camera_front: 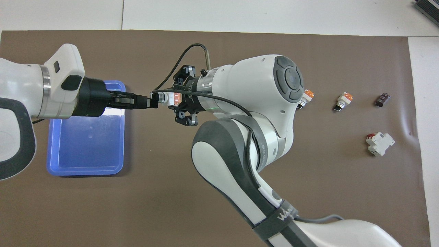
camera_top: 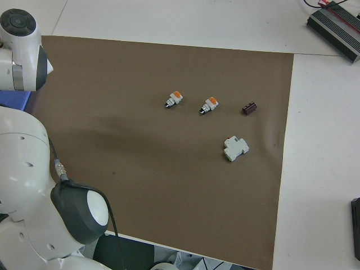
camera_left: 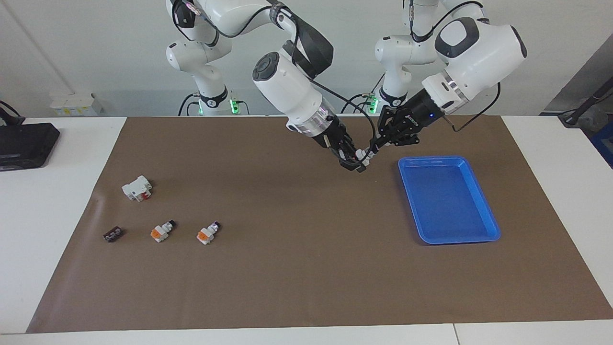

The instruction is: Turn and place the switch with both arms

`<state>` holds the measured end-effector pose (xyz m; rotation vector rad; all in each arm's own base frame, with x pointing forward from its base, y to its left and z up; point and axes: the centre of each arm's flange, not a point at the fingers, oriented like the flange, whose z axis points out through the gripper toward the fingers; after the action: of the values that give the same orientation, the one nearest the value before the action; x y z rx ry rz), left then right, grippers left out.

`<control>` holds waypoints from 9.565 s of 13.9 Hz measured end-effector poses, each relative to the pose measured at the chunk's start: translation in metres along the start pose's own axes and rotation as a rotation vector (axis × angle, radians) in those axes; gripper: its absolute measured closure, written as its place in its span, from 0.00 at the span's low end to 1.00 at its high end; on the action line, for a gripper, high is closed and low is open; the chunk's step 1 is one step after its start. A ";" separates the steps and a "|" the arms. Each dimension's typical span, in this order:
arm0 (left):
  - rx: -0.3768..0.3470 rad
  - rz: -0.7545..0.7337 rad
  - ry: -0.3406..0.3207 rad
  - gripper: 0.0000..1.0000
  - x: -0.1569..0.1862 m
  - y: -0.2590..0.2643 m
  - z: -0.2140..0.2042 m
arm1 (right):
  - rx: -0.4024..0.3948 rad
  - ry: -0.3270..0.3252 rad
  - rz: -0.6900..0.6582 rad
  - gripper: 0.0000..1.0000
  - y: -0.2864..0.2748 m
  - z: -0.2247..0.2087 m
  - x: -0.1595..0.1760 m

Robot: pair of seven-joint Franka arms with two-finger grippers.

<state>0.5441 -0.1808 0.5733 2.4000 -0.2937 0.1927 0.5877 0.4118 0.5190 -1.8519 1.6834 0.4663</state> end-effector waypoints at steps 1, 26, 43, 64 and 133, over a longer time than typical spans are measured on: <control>0.000 -0.012 0.001 0.89 0.000 0.000 0.000 | 0.000 0.000 0.000 0.58 0.000 0.000 0.000; -0.005 -0.965 0.018 0.89 -0.003 0.004 0.002 | -0.013 0.007 -0.005 0.58 0.004 0.007 0.000; -0.046 -1.501 0.087 0.89 -0.004 -0.005 0.001 | 0.001 0.004 -0.005 0.58 0.002 0.010 0.001; -0.071 -1.512 0.150 0.89 0.002 -0.021 -0.010 | -0.041 0.006 -0.012 0.00 0.007 0.004 -0.004; 0.691 -0.040 -0.157 0.12 0.025 -0.125 -0.016 | -0.677 0.385 -1.248 0.00 0.035 -0.347 0.234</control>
<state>0.6004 -0.0831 0.5122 3.1120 -0.2803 0.0943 0.5416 0.0106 0.6342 -3.1489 0.2218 0.1134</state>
